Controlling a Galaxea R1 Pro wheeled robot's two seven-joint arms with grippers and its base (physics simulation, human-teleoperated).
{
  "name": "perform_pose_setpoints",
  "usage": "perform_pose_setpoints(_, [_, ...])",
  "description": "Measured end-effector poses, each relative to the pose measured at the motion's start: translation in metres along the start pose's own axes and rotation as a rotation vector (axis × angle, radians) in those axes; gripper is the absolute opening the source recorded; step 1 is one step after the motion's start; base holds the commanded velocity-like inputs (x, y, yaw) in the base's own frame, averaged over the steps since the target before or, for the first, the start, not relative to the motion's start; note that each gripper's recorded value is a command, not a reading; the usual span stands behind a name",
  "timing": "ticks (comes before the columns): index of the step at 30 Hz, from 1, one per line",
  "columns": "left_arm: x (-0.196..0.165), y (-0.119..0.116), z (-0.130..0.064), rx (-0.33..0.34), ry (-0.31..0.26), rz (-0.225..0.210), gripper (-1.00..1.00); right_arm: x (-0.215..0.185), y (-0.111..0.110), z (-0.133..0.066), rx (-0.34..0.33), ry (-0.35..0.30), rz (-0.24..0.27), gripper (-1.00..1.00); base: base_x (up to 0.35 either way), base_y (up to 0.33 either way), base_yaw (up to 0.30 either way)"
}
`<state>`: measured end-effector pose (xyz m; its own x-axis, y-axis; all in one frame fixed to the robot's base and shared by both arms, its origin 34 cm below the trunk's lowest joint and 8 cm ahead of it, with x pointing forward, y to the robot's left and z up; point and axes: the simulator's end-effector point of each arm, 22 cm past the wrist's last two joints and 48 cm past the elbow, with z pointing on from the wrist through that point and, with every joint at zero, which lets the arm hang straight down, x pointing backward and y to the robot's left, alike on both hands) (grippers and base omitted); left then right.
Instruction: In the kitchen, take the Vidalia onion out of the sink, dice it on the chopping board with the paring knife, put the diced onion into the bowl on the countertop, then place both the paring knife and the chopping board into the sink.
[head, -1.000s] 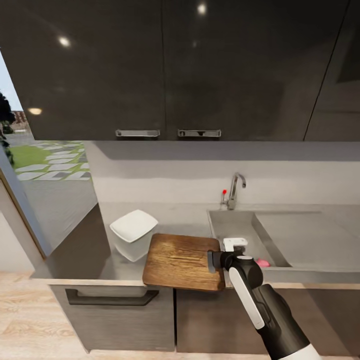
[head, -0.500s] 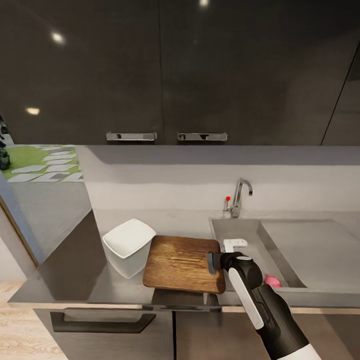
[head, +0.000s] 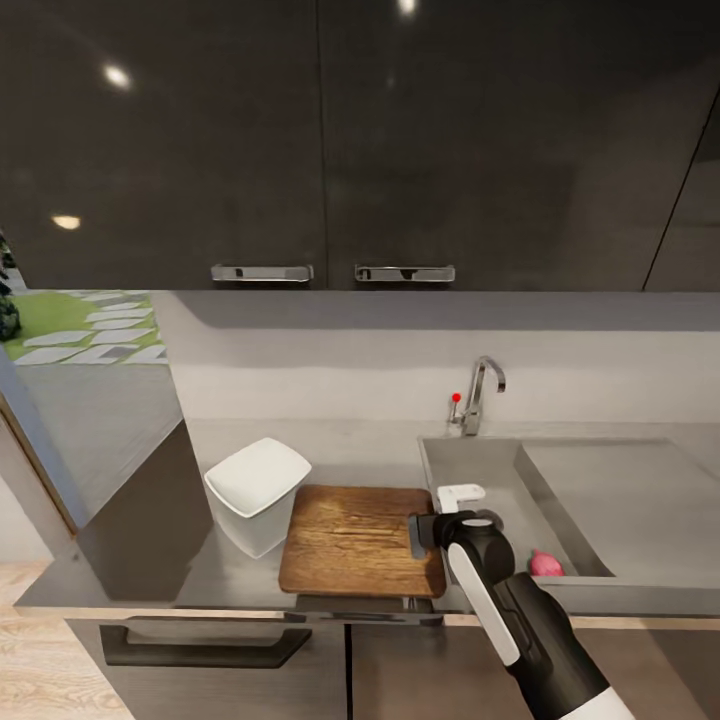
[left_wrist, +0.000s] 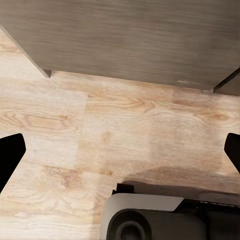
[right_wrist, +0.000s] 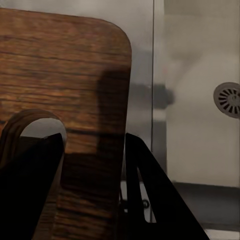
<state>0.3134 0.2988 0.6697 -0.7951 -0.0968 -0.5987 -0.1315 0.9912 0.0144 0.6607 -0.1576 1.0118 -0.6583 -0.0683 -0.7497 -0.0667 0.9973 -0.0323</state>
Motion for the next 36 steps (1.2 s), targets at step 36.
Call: perform_pose_setpoints(36, [-0.0001, 0.0000, 0.0000, 0.000, 0.000, 0.000, 1.00, 0.0107, 0.0046, 0.0053, -0.004, 0.028, -0.003, -1.00, 0.035, 0.016, 0.000])
